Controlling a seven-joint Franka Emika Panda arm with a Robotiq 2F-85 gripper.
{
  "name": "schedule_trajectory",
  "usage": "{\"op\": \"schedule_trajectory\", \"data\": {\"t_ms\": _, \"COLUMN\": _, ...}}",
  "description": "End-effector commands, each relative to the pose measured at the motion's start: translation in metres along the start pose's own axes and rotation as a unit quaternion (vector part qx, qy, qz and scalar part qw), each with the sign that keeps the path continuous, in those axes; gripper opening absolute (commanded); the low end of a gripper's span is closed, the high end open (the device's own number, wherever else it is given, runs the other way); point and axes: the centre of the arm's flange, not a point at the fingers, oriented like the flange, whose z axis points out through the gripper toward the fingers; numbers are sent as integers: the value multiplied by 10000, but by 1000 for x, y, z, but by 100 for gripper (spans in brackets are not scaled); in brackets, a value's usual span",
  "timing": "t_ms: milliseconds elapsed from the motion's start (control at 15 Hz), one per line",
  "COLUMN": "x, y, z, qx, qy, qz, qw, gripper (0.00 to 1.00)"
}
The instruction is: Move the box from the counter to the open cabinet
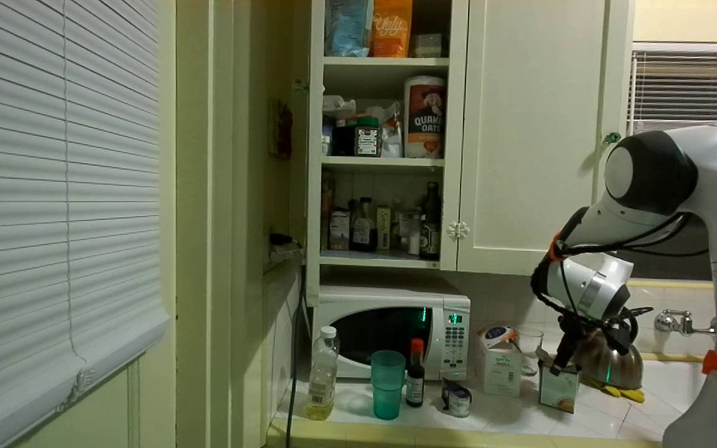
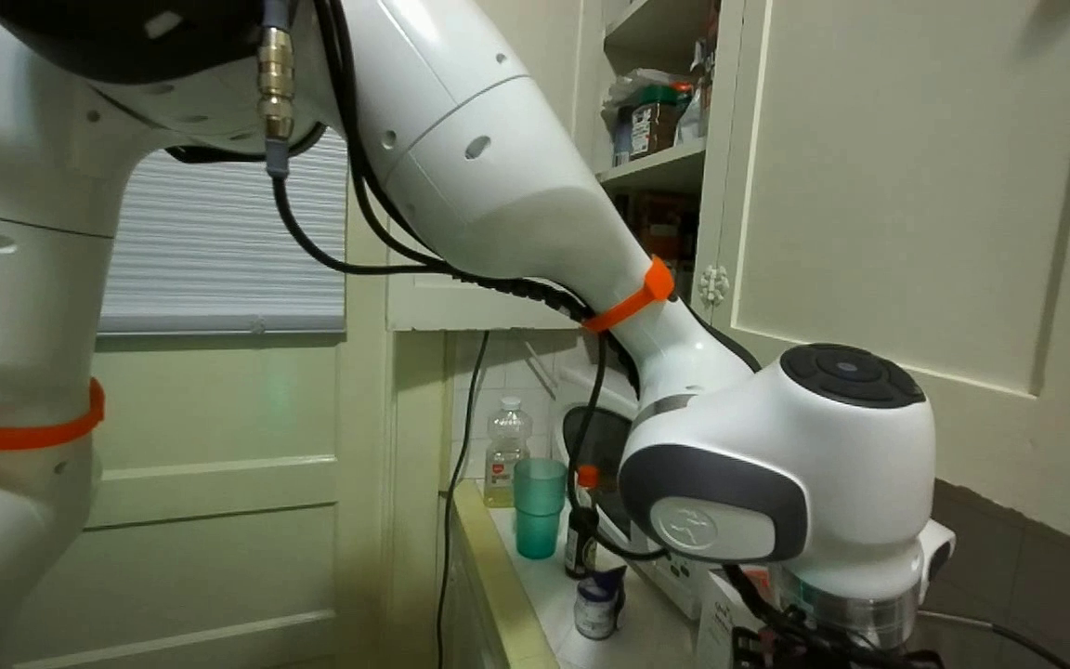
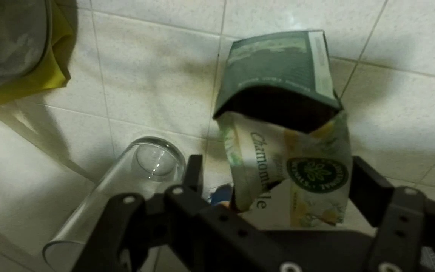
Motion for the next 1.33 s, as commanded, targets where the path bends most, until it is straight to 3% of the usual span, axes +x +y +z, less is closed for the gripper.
{"op": "schedule_trajectory", "data": {"t_ms": 0, "x": -11, "y": 8, "z": 19, "qx": 23, "qy": 16, "qz": -368, "qw": 9993, "gripper": 87}}
{"op": "schedule_trajectory", "data": {"t_ms": 133, "x": -11, "y": 8, "z": 23, "qx": 88, "qy": -48, "qz": -526, "qw": 9986, "gripper": 88}}
{"op": "schedule_trajectory", "data": {"t_ms": 200, "x": -12, "y": 8, "z": 25, "qx": 107, "qy": -62, "qz": -588, "qw": 9982, "gripper": 77}}
{"op": "schedule_trajectory", "data": {"t_ms": 267, "x": -13, "y": 7, "z": 26, "qx": 117, "qy": -71, "qz": -647, "qw": 9978, "gripper": 78}}
{"op": "schedule_trajectory", "data": {"t_ms": 400, "x": -12, "y": 6, "z": 26, "qx": 125, "qy": -97, "qz": -726, "qw": 9972, "gripper": 70}}
{"op": "schedule_trajectory", "data": {"t_ms": 467, "x": -12, "y": 5, "z": 26, "qx": 140, "qy": -96, "qz": -746, "qw": 9971, "gripper": 72}}
{"op": "schedule_trajectory", "data": {"t_ms": 533, "x": -11, "y": 5, "z": 24, "qx": 135, "qy": -89, "qz": -756, "qw": 9970, "gripper": 65}}
{"op": "schedule_trajectory", "data": {"t_ms": 667, "x": -10, "y": 4, "z": 20, "qx": 137, "qy": -62, "qz": -747, "qw": 9971, "gripper": 65}}
{"op": "schedule_trajectory", "data": {"t_ms": 733, "x": -9, "y": 4, "z": 17, "qx": 132, "qy": -58, "qz": -749, "qw": 9971, "gripper": 59}}
{"op": "schedule_trajectory", "data": {"t_ms": 800, "x": -8, "y": 4, "z": 15, "qx": 93, "qy": -84, "qz": -674, "qw": 9977, "gripper": 63}}
{"op": "schedule_trajectory", "data": {"t_ms": 1000, "x": -6, "y": 0, "z": 5, "qx": 120, "qy": -38, "qz": -564, "qw": 9983, "gripper": 57}}
{"op": "schedule_trajectory", "data": {"t_ms": 1267, "x": -3, "y": -8, "z": -13, "qx": 45, "qy": -47, "qz": -331, "qw": 9994, "gripper": 58}}
